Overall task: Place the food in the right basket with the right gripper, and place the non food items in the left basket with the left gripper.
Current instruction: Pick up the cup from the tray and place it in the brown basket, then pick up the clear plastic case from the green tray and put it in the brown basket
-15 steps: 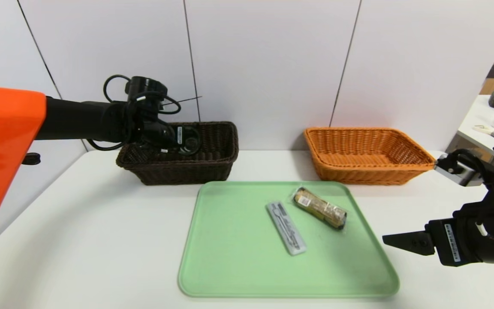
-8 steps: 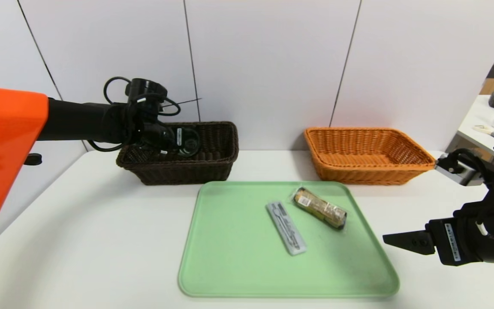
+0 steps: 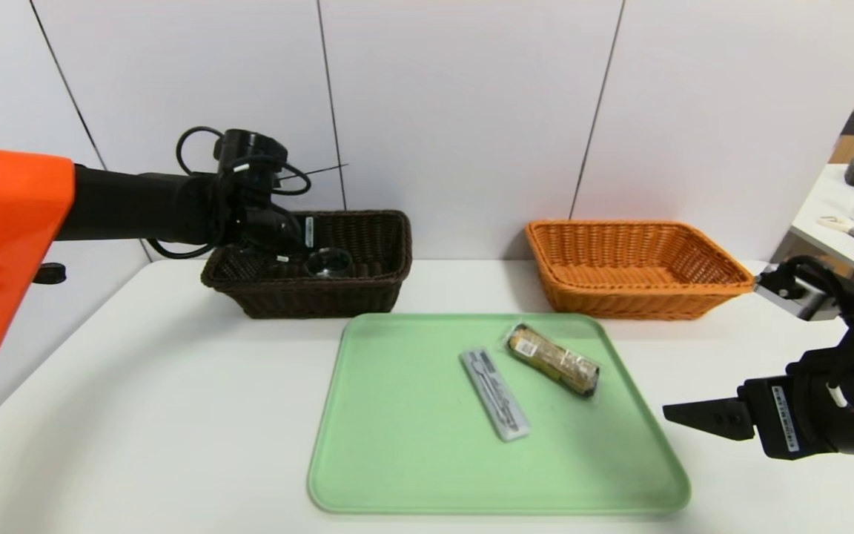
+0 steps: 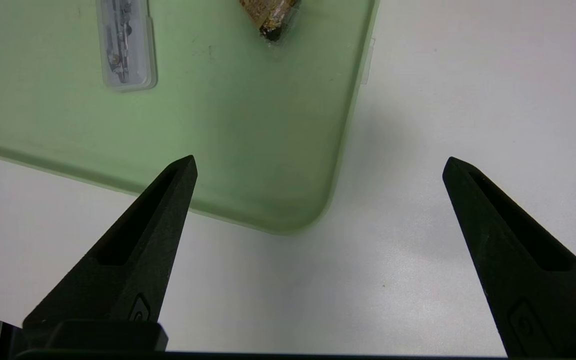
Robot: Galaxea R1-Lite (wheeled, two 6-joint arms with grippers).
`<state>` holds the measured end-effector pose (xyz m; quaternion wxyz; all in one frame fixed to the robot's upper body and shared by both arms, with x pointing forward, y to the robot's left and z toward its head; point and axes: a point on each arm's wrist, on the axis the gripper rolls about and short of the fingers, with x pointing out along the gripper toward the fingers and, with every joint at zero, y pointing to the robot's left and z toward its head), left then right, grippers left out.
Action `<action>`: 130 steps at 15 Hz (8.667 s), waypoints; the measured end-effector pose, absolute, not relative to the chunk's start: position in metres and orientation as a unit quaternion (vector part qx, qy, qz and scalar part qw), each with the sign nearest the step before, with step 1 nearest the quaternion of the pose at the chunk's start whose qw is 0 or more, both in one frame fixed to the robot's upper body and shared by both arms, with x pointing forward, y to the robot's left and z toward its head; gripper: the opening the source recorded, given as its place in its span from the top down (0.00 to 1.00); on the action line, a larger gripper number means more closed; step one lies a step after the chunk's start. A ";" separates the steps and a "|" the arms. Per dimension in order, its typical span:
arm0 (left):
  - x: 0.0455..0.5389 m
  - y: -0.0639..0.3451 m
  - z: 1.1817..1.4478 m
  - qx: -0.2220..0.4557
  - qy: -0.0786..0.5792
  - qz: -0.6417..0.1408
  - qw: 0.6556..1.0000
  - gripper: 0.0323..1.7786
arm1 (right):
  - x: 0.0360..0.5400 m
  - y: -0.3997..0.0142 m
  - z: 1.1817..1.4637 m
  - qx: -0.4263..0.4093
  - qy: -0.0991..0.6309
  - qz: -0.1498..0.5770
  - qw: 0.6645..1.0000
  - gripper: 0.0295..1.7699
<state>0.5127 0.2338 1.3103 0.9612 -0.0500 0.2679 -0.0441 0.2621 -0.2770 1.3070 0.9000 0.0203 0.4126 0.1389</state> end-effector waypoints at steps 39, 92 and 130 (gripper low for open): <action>0.343 -0.020 1.277 -0.015 0.383 -0.080 0.920 0.05 | 0.249 -0.285 1.310 0.042 0.395 0.127 0.909 0.04; 0.389 0.159 1.409 0.082 0.329 -0.100 0.936 0.70 | 0.240 -0.289 1.311 0.042 0.374 0.120 0.919 0.04; 0.502 0.264 1.345 0.375 0.210 -0.250 0.868 0.31 | 0.235 -0.291 1.299 0.031 0.389 0.100 0.915 0.04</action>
